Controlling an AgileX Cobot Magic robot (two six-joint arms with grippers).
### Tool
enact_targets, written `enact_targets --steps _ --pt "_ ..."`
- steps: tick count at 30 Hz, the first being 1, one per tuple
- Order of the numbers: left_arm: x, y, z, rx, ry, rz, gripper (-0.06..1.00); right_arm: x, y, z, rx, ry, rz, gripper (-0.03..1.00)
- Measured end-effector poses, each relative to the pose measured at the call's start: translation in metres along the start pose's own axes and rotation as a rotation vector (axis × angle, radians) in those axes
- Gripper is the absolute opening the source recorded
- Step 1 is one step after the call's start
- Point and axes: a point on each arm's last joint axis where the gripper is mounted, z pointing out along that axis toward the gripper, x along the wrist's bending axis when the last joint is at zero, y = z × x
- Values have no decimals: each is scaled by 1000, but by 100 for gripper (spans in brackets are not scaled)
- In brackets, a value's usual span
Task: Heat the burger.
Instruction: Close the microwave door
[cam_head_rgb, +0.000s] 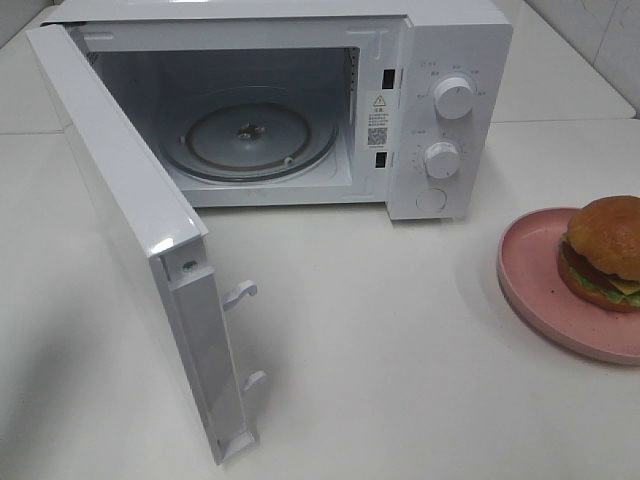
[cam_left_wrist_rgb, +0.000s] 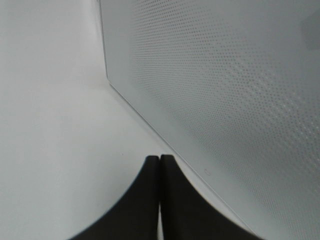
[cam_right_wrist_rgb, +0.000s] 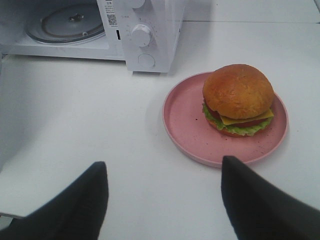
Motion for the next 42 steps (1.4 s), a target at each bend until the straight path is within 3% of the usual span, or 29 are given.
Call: enact_targets --steps 21,25,27,42 --pt "1 32 55 36 -25 70 0 0 0 0 0 0 0 62" --pt "-7 35 62 40 -41 91 0 0 0 0 0 0 0 62" --pt "-20 36 73 45 -59 142 0 0 0 0 0 0 0 62" --pt "-58 56 106 23 -125 218 0 0 0 0 0 0 0 62"
